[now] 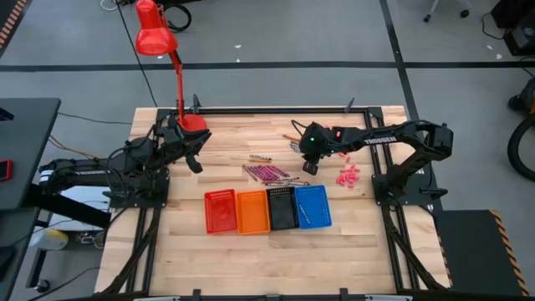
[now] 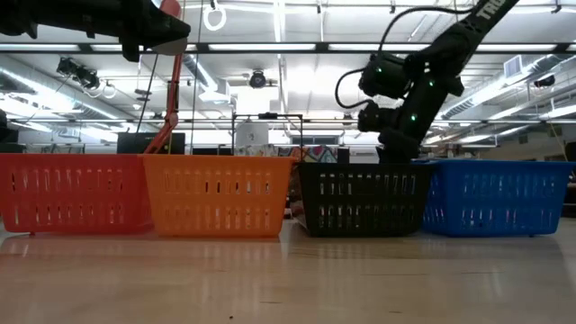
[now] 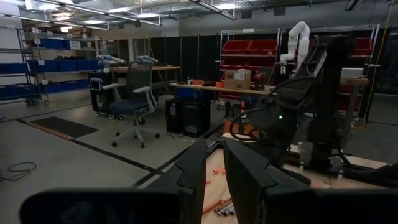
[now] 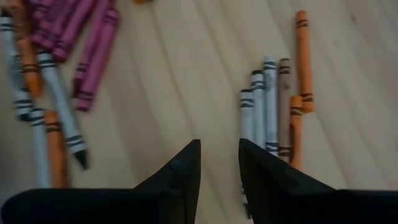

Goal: Sort crayons
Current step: Put the black crayon into the blue bin

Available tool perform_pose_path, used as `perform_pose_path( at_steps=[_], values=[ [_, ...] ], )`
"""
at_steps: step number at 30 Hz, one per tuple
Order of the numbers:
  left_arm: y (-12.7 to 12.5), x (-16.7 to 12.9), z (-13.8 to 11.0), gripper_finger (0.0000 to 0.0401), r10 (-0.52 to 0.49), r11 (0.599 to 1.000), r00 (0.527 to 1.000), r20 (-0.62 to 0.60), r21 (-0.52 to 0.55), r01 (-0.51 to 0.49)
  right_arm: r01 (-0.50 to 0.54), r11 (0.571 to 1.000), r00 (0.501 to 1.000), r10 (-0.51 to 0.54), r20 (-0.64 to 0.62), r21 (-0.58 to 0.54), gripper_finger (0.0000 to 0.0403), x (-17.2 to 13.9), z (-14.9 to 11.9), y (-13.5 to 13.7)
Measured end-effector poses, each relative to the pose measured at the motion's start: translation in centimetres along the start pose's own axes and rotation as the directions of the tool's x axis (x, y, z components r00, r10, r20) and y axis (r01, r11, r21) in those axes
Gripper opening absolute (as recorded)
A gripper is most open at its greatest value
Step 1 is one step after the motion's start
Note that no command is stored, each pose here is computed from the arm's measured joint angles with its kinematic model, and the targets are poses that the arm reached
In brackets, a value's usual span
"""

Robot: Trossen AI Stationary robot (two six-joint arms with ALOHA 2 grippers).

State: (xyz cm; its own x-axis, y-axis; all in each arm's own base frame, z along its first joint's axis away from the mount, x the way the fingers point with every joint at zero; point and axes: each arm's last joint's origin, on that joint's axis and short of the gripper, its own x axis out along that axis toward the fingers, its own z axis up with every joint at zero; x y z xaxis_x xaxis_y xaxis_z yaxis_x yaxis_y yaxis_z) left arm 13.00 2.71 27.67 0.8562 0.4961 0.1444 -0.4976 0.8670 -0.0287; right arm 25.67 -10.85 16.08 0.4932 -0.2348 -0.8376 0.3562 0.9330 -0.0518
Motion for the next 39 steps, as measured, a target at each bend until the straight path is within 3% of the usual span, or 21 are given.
perform_pose_path(
  at_steps=[7, 14, 21, 39],
  values=[
    [0.0, 0.0, 0.1, 0.0068, 0.001, 1.000, 1.000, 0.013, -0.005, 0.000, 0.020, 0.999, 0.999, -0.021, 0.029, 0.050, 0.0113, 1.4, -0.3, -1.0],
    [0.0, 0.0, 0.1, 0.0068, 0.001, 1.000, 1.000, 0.012, -0.004, -0.001, 0.077, 0.996, 0.997, -0.076, -0.017, 0.053, 0.0113, 3.2, 0.3, -1.1],
    [0.0, 0.0, 0.1, 0.0068, 0.000, 1.000, 1.000, 0.012, 0.000, 0.000, 0.072, 0.995, 0.993, -0.066, -0.094, 0.063, 0.0113, 3.8, -0.3, -1.2],
    [0.0, 0.0, 0.1, 0.0068, 0.001, 1.000, 1.000, 0.011, 0.003, -0.001, 0.003, 1.000, 0.986, -0.007, -0.165, -0.023, 0.0108, 3.2, -0.6, 2.1]
  ],
)
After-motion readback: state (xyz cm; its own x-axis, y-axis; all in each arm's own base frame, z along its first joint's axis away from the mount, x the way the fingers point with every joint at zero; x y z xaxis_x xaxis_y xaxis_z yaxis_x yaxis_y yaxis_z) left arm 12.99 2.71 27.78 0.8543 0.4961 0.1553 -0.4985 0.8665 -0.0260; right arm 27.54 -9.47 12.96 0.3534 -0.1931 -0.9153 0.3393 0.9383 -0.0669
